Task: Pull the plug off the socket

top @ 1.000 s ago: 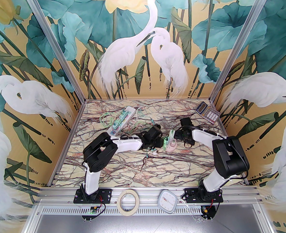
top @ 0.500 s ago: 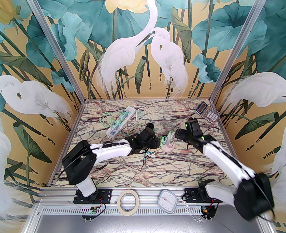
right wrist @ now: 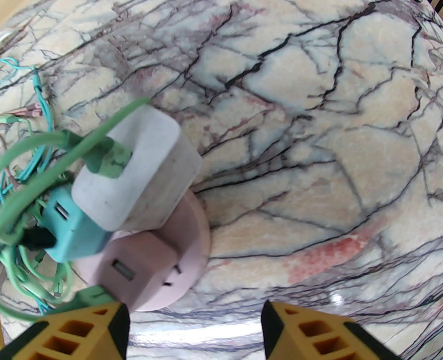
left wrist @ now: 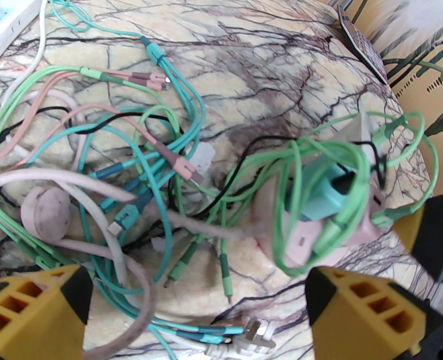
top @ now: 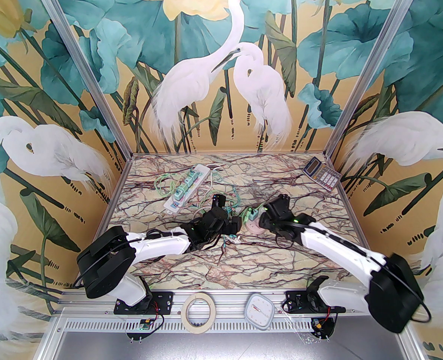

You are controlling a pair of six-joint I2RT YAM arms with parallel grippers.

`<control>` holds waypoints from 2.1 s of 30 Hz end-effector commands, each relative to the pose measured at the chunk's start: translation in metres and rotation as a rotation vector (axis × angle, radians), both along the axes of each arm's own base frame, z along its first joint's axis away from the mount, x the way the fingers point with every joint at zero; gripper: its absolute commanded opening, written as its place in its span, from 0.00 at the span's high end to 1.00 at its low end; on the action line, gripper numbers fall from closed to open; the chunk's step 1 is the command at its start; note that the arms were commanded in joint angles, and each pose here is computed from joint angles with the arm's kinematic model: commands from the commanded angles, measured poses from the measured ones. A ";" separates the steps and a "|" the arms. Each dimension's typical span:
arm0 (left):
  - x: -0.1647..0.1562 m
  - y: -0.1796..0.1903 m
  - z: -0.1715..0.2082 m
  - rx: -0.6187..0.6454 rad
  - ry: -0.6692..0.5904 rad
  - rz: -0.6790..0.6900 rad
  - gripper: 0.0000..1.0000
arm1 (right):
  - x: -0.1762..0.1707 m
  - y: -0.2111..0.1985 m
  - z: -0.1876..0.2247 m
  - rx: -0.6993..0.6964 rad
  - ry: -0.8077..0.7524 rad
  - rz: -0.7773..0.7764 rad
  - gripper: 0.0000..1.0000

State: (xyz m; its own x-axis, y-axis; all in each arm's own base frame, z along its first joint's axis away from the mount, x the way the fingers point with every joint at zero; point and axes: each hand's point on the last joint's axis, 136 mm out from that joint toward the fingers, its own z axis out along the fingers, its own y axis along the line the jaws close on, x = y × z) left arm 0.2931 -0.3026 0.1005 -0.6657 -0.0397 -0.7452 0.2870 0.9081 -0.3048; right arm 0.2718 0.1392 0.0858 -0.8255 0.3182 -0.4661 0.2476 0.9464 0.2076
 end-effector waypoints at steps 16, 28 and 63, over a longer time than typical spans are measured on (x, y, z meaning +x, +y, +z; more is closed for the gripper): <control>0.004 0.002 0.030 -0.077 -0.051 0.029 0.00 | -0.014 0.038 0.018 0.006 -0.049 -0.011 0.35; 0.003 0.003 0.032 -0.084 -0.051 0.026 0.00 | 0.012 0.056 0.014 -0.015 -0.042 -0.066 0.35; -0.039 -0.021 0.015 -0.145 0.055 -0.142 0.00 | 0.046 0.027 0.012 -0.105 -0.052 0.198 0.61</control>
